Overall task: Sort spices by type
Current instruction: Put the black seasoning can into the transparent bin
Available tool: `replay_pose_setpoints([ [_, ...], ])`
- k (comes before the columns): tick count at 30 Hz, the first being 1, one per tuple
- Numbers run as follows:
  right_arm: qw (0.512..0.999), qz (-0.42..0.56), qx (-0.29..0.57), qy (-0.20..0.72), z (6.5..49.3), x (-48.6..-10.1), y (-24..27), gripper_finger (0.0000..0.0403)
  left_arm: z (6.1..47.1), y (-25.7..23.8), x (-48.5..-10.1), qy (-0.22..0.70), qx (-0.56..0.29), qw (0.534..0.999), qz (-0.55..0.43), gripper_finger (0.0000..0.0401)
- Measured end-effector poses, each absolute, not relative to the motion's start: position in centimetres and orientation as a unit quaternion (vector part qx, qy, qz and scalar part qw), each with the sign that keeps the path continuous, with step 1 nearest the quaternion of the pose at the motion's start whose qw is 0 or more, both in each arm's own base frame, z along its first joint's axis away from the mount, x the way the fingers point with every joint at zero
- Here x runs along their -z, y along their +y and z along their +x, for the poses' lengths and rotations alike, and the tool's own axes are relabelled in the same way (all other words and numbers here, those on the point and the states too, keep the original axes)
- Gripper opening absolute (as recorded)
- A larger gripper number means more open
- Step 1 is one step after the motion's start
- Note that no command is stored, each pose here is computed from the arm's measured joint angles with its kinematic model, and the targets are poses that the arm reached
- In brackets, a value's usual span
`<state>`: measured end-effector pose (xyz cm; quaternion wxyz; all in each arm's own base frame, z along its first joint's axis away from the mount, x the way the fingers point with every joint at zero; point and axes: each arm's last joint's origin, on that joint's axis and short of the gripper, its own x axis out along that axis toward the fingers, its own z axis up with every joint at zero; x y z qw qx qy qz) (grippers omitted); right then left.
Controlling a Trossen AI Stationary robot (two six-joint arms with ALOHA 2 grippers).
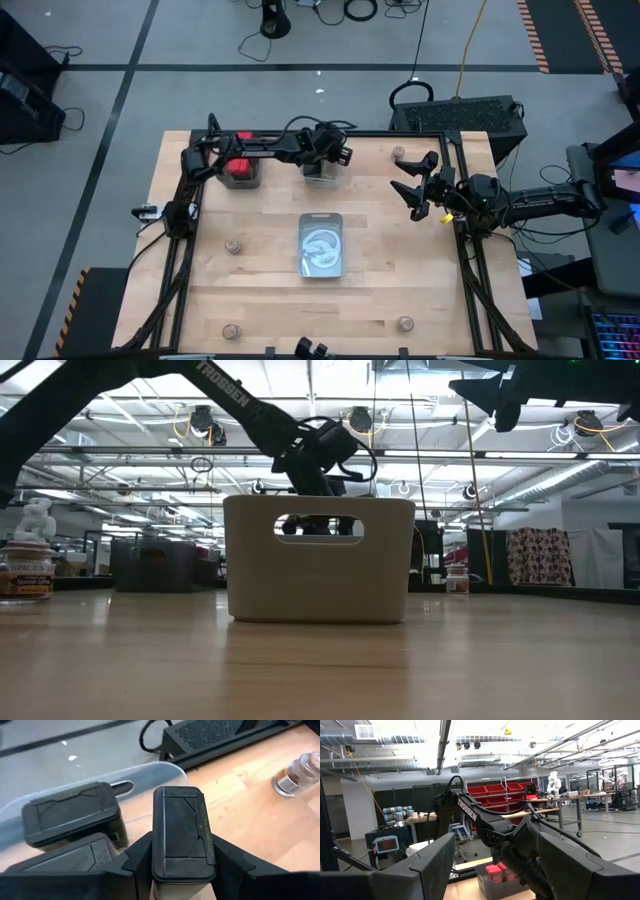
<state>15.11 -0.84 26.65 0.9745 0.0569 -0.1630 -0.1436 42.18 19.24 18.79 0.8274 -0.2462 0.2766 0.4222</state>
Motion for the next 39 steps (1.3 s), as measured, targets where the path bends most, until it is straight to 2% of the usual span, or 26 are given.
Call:
replay_pose_setpoints([
  [15,0.974,0.057,0.143,-0.163,15.1,-26.7,-0.8,0.0263,41.6,19.8,-18.5,0.311,-0.398,0.826,-0.250,0.0161],
  [18,0.974,0.057,0.143,-0.163,15.1,-26.7,-0.8,0.0263,41.6,19.8,-18.5,0.312,-0.395,0.827,-0.251,0.0175],
  [27,0.974,0.057,0.143,-0.163,15.1,-26.7,-0.8,0.0263,41.8,19.7,-18.7,0.310,-0.383,0.838,-0.235,0.0258],
  [35,0.975,0.053,0.144,-0.158,15.1,-26.6,-0.8,0.0263,41.8,19.8,-19.2,0.306,-0.398,0.839,-0.208,0.0262],
  [39,0.976,0.051,0.145,-0.157,15.1,-26.6,-0.8,0.0263,42.6,19.4,-20.5,0.294,-0.381,0.858,-0.180,0.0262],
])
